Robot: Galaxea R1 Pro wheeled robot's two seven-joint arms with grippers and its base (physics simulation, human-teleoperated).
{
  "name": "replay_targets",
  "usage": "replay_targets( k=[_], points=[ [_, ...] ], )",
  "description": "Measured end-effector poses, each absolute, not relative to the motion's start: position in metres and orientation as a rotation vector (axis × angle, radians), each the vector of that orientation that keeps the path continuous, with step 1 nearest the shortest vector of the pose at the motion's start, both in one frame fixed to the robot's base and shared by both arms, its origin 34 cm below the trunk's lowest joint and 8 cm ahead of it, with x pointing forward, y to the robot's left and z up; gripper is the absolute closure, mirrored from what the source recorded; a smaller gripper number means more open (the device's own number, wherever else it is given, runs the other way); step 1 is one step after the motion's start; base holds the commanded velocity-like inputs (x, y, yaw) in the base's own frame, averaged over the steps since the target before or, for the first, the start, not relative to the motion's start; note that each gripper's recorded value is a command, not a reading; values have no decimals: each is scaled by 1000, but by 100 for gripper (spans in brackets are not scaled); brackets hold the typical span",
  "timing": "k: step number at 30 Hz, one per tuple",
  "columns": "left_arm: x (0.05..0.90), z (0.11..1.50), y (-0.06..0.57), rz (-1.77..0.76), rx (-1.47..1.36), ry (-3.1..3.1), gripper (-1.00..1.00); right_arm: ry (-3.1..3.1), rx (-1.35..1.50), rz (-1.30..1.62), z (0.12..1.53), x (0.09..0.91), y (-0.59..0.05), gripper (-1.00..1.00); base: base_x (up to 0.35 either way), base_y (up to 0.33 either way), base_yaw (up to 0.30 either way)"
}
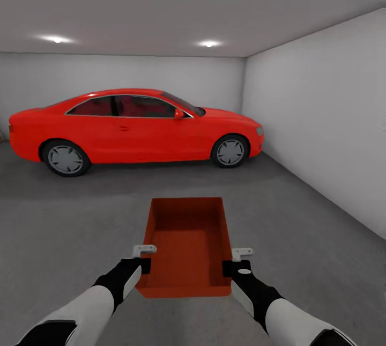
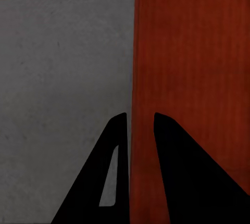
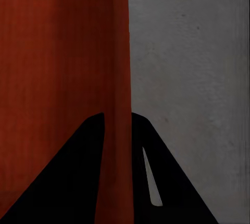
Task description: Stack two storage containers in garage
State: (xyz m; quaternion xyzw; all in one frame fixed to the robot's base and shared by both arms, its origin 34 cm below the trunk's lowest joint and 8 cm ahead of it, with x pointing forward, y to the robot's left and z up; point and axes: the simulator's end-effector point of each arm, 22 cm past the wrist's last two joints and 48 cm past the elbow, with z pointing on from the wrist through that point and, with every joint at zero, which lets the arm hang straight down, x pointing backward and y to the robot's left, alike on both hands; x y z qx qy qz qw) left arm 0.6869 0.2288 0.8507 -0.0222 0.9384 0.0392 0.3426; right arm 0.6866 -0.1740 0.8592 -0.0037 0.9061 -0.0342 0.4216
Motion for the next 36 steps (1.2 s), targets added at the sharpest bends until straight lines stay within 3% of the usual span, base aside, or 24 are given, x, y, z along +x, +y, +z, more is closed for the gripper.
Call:
replay_targets(
  k=[36],
  points=[
    [686, 850, 229, 102, -58, 2441, 100, 2271, -10, -85, 859, 686, -174, 100, 323, 0, -289]
  ],
)
